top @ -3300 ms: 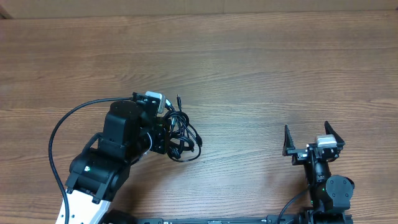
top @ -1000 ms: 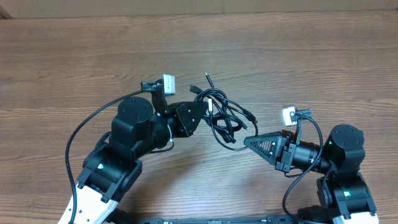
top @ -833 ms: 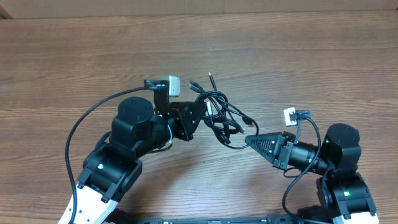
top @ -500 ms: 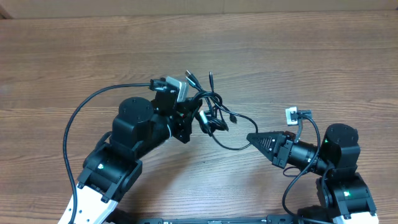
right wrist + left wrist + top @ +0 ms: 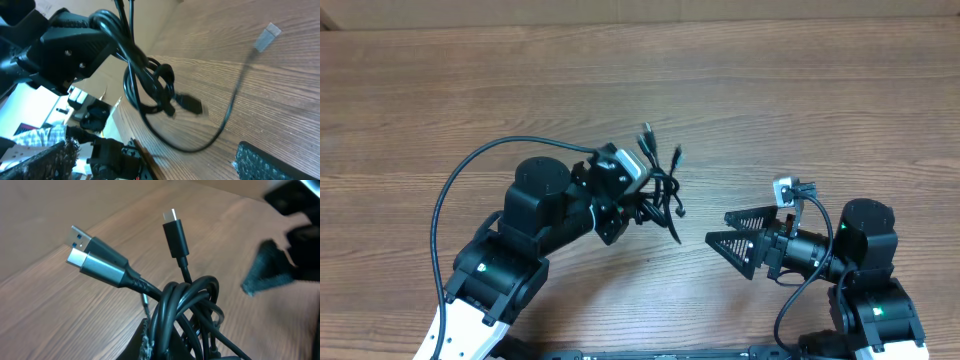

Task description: Untangle cables

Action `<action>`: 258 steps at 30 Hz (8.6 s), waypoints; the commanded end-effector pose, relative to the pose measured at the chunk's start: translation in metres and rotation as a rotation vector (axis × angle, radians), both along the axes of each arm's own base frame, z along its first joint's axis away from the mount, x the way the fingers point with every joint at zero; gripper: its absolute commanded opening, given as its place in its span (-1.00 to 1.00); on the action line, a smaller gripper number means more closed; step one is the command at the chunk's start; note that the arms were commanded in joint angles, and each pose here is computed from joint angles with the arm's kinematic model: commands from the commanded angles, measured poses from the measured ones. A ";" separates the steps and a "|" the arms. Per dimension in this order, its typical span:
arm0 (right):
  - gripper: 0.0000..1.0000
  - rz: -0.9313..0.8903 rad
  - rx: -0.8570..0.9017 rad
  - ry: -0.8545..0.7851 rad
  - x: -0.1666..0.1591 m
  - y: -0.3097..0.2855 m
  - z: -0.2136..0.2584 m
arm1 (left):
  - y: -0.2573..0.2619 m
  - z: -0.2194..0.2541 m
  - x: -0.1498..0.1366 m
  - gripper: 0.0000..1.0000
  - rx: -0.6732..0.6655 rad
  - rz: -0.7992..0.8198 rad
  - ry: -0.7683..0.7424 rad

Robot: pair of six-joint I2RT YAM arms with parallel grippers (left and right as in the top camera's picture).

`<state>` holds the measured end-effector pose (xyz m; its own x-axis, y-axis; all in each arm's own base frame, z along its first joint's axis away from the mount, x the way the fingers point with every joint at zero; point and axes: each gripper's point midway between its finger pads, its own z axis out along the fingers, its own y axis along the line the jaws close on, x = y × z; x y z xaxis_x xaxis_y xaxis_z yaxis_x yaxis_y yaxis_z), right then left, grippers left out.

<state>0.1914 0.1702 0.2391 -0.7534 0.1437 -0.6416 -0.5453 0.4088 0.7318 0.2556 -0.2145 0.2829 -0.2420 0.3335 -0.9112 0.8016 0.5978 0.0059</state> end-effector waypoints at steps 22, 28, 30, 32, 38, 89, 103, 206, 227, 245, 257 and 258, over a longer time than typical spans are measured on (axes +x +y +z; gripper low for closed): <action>0.83 0.142 0.044 -0.160 -0.016 0.010 0.028 | -0.024 -0.005 -0.022 -0.92 -0.130 -0.112 0.203; 0.84 0.075 0.035 -0.113 -0.007 0.006 0.025 | -0.027 0.000 -0.016 -0.92 -0.219 -0.008 0.306; 0.86 0.050 0.024 -0.114 -0.003 0.005 0.023 | -0.035 0.003 -0.023 -0.92 -0.219 -0.042 0.298; 0.86 0.045 0.023 -0.117 -0.002 0.004 0.023 | -0.041 0.004 -0.028 -0.92 -0.213 -0.071 0.287; 0.57 0.112 0.037 -0.185 -0.010 0.008 0.031 | -0.041 -0.011 -0.041 -0.92 -0.108 -0.151 0.238; -0.92 0.462 0.157 -0.379 -0.065 0.018 0.066 | -0.020 0.038 -0.078 0.28 -0.314 -0.456 0.239; -0.92 0.456 0.156 -0.377 -0.064 0.018 0.066 | -0.029 0.033 -0.092 0.21 -0.373 -0.613 0.361; 1.00 -0.474 0.039 0.568 0.041 -0.035 -0.052 | -0.100 0.102 -0.098 -0.92 -0.455 -0.592 -0.045; 1.00 -0.791 -0.405 0.421 0.035 -0.112 -0.065 | -0.084 0.048 -0.068 -0.92 -0.305 -0.408 0.107; 0.93 0.161 -0.267 -0.495 -0.043 -0.006 0.055 | -0.079 0.052 -0.087 -0.92 -0.314 -0.564 0.094; -0.92 0.309 -0.163 -0.606 -0.068 0.005 0.070 | -0.080 0.071 -0.113 -0.92 -0.373 -0.741 0.059; -0.92 0.323 -0.146 -0.610 -0.071 0.006 0.072 | -0.080 0.071 -0.113 -0.91 -0.374 -0.741 0.057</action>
